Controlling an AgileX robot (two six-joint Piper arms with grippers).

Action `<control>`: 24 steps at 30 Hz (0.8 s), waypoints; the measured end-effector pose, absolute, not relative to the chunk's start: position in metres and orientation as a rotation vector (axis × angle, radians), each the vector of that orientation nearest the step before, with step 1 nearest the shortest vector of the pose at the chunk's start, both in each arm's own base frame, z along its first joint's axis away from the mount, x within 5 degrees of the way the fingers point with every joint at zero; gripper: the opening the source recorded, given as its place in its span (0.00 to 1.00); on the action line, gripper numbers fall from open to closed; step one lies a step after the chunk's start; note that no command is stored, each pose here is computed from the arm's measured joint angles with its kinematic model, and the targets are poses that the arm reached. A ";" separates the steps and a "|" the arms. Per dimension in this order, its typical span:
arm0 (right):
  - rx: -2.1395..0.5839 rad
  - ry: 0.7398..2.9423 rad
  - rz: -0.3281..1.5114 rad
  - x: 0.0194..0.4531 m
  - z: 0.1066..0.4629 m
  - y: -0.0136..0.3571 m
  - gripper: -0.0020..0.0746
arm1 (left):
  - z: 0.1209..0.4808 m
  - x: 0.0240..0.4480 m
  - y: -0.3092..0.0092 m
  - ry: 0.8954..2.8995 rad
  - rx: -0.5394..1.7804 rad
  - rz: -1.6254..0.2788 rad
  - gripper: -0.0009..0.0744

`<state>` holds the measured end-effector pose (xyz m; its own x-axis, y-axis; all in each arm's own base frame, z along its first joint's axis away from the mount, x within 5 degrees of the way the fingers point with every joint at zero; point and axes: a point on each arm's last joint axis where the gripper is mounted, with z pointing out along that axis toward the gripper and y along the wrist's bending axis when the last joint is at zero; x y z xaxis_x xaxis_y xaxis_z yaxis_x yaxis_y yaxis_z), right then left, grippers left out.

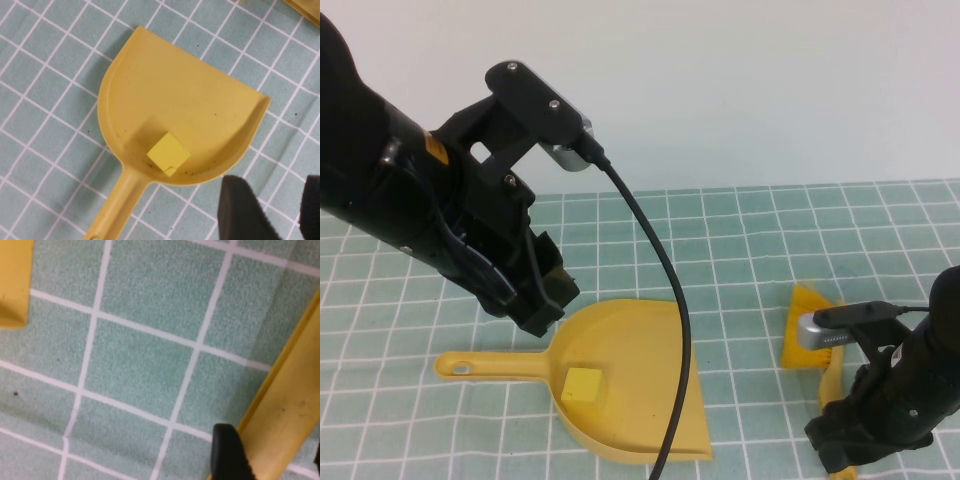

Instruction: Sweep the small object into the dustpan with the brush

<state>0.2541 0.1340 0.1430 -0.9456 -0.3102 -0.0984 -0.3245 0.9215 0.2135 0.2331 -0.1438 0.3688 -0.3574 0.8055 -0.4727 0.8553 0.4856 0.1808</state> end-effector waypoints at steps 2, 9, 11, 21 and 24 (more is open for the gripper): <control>-0.507 3.011 0.346 0.253 0.146 0.133 0.49 | 0.369 0.233 -0.144 2.230 1.369 -0.131 0.36; -0.551 2.844 0.345 0.246 0.192 0.128 0.43 | 0.369 0.233 -0.144 2.232 1.367 -0.132 0.35; -0.578 2.765 0.326 0.241 0.212 0.123 0.36 | 0.369 0.233 -0.144 2.237 1.367 -0.136 0.34; -0.662 2.310 0.162 0.193 0.310 0.089 0.04 | 0.367 0.229 -0.143 2.274 1.392 -0.153 0.08; -0.645 2.161 0.121 0.174 0.330 0.076 0.03 | 0.367 0.229 -0.143 2.275 1.393 -0.153 0.03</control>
<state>0.1739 0.0764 0.3296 -0.5015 -0.4054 -0.7643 -0.4879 0.8621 -0.1371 0.2289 -0.1427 0.3667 -0.3779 0.8138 -0.4415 0.8655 0.4798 0.1436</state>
